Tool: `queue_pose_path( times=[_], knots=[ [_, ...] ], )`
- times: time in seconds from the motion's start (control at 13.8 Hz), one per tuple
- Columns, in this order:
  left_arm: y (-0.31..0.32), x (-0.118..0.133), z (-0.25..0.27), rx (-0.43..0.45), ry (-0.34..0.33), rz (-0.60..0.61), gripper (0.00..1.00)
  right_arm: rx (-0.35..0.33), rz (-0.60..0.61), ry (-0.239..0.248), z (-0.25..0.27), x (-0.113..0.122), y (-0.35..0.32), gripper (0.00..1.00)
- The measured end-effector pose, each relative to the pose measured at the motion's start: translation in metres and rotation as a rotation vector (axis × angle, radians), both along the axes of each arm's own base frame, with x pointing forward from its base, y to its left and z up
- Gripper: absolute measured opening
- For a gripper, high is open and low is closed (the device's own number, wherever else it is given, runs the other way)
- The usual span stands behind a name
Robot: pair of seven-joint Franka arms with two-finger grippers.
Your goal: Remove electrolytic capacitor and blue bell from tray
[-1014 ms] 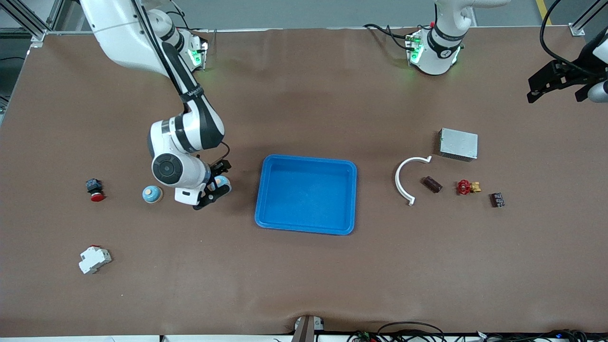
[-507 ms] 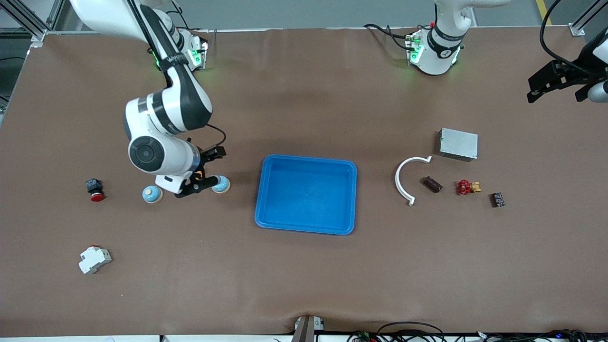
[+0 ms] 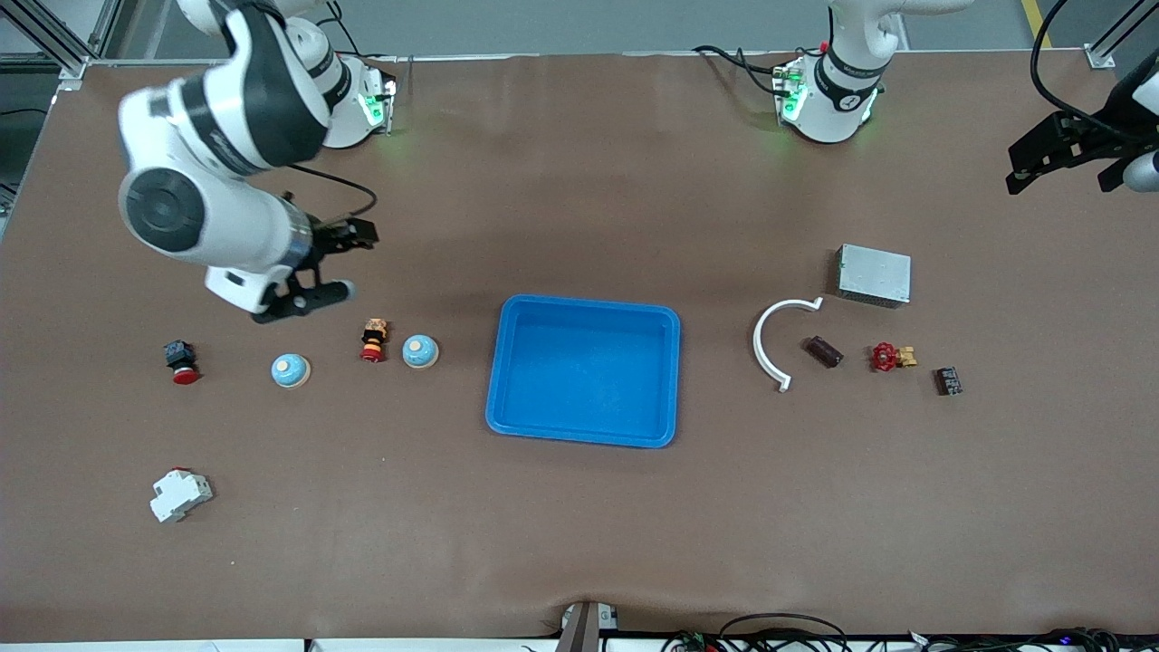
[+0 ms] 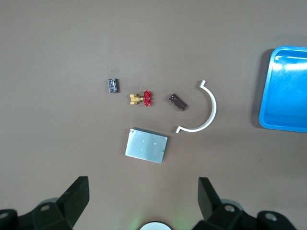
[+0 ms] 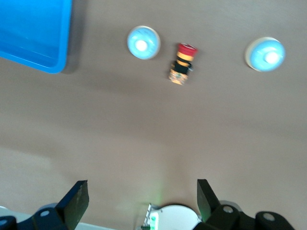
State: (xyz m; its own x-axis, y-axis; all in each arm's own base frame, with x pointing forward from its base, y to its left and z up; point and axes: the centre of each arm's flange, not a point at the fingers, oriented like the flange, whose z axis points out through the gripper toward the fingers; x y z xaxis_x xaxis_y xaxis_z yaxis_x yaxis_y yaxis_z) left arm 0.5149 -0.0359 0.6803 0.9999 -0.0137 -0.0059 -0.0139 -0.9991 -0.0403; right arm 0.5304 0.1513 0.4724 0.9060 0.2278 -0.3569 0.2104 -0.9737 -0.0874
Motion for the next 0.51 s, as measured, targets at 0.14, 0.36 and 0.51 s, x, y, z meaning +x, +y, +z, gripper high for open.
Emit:
queue_pose_path(
  times=[0.14,0.36,0.51],
  knots=[
    [0.000,0.000,0.000,0.000,0.000,-0.001,1.00,-0.010,-0.069,0.006,0.015,0.005,-0.042,1.00],
    [0.000,-0.001,0.000,0.000,0.004,-0.001,1.00,-0.048,-0.128,-0.002,0.045,0.012,-0.086,1.00],
    [0.000,-0.002,0.001,0.001,0.006,-0.001,1.00,-0.060,-0.156,-0.025,0.062,0.016,-0.103,1.00]
  ],
)
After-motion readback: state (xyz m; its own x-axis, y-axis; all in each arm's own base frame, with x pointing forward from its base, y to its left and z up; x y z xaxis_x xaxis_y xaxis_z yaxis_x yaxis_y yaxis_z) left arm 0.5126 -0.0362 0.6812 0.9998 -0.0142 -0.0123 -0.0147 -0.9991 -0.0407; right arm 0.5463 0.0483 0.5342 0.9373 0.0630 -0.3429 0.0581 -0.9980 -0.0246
